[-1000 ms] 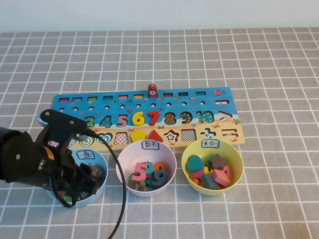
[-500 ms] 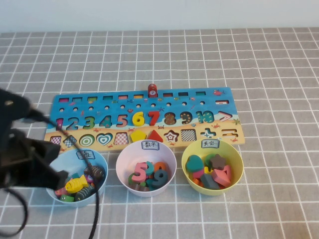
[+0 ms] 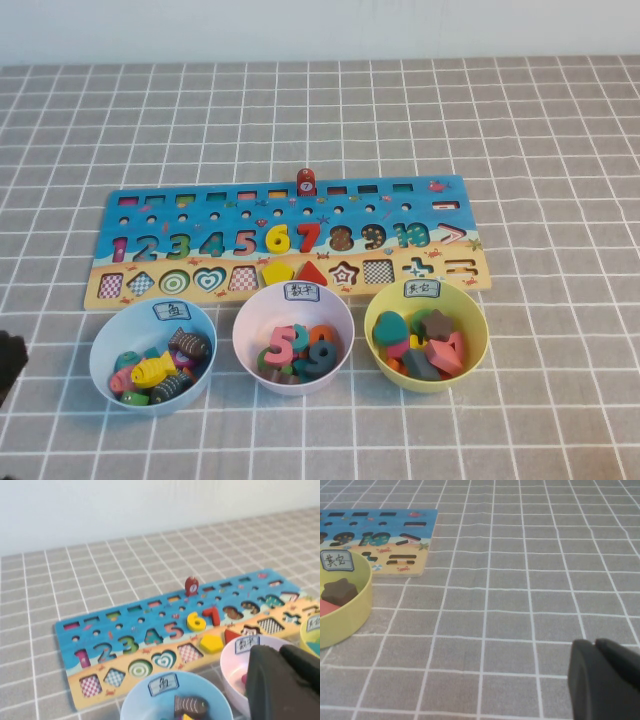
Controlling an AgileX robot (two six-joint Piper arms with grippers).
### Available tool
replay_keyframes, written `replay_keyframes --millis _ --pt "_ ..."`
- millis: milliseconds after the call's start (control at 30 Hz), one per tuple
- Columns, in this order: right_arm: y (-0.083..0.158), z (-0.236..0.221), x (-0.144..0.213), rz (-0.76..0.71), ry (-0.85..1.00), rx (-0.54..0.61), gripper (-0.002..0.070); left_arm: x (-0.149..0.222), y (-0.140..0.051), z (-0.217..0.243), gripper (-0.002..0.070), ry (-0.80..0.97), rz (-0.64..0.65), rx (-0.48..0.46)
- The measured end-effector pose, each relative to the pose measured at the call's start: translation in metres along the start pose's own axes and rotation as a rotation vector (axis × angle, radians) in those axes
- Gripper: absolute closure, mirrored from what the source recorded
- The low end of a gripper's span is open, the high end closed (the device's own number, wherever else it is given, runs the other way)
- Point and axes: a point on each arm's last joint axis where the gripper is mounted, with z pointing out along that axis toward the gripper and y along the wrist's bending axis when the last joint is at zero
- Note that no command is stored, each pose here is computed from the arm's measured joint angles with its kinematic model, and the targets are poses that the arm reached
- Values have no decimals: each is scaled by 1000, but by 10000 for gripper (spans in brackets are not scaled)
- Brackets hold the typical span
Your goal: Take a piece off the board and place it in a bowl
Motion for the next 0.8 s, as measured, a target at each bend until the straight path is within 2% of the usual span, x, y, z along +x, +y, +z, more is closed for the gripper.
replay_keyframes --millis 367,800 --pt "0 0 0 0 0 0 694 32 2 -4 671 -216 -11 -8" --pt "0 0 0 0 0 0 694 92 4 16 671 -69 -52 -15"
